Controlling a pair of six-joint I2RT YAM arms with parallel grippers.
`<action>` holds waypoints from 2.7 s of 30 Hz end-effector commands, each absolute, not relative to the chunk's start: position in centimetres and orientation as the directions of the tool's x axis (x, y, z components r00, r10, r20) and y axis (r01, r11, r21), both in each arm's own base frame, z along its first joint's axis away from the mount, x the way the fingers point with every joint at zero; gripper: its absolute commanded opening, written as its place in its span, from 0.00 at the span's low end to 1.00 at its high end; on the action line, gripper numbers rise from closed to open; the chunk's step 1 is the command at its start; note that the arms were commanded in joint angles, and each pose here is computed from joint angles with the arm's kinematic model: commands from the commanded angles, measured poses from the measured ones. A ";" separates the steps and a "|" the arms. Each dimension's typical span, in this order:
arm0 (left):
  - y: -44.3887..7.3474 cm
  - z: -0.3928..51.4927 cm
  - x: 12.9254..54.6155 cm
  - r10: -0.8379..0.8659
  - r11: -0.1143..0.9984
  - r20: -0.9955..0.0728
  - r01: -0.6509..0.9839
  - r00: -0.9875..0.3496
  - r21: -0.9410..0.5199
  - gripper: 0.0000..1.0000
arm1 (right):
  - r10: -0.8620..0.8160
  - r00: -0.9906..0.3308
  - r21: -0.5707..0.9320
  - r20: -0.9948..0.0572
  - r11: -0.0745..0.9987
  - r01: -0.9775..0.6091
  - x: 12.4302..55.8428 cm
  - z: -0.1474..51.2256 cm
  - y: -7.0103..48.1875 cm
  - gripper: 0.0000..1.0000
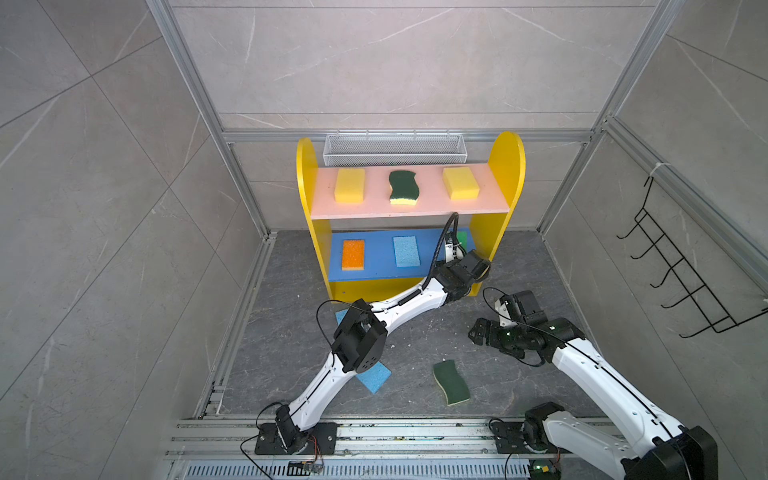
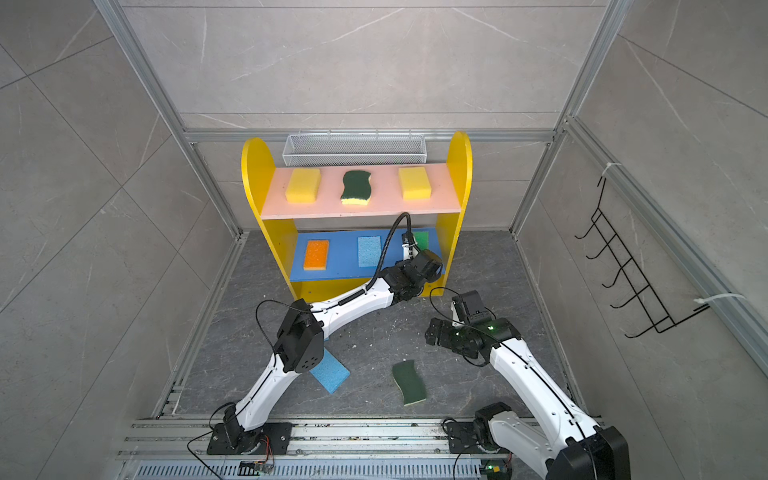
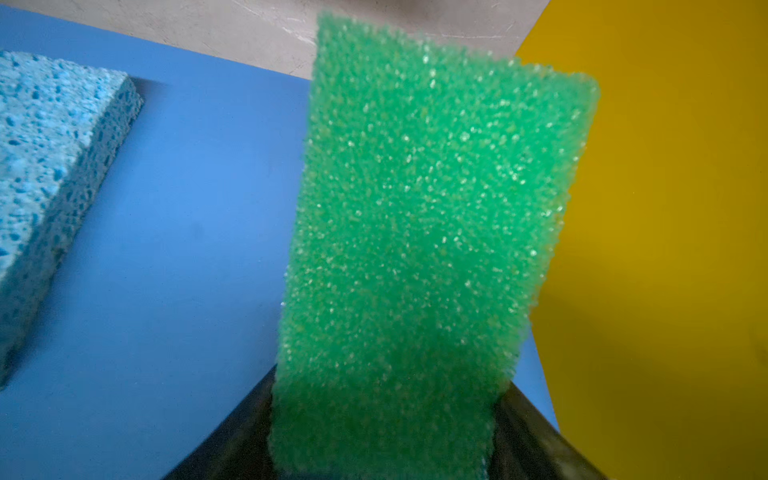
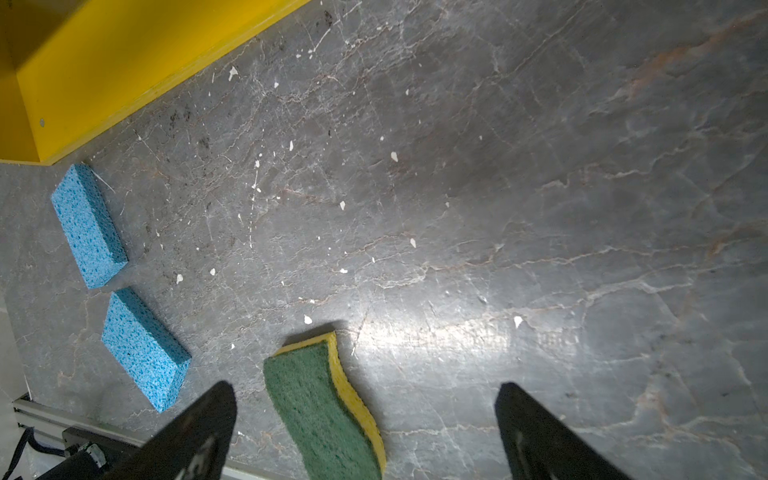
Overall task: Place and organize the cleaning sponges onto the shelf
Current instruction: 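Carry the green sponge with the left gripper over the blue shelf, then lower the green sponge onto the blue shelf beside the blue sponge and open, then draw the left gripper back while the right gripper moves toward the green-yellow sponge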
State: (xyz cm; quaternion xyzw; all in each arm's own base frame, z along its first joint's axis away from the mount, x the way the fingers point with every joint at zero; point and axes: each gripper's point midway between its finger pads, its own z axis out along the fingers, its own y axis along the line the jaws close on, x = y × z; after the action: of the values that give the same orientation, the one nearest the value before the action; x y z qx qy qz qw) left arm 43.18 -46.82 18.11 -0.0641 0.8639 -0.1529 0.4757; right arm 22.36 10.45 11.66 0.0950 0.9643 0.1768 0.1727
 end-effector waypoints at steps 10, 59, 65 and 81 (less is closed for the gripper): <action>-45.9 17.3 44.5 -0.314 0.932 -0.768 -0.026 -0.558 -0.362 0.79 | 0.245 -0.922 0.355 -0.299 0.926 0.131 22.0 11.8 10.1 0.99; -47.1 19.8 43.2 -0.282 0.882 -0.723 0.126 -0.630 -0.454 0.81 | 0.260 -0.893 0.319 -0.367 0.937 0.141 22.2 13.5 8.9 1.00; -47.5 19.8 43.1 -0.273 0.879 -0.720 0.139 -0.637 -0.456 0.81 | 0.260 -0.894 0.317 -0.365 0.938 0.143 22.2 13.4 8.9 0.99; -45.1 22.4 41.5 -0.226 0.918 -0.780 0.141 -0.583 -0.371 0.80 | 0.256 -0.889 0.300 -0.381 0.943 0.143 22.4 13.9 8.5 1.00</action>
State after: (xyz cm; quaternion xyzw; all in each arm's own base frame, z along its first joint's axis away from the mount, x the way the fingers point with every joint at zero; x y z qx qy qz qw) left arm 42.22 -46.76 18.59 -0.0252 0.8766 -0.2119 0.4312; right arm 22.34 8.75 13.13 0.1067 0.9621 0.1423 0.2068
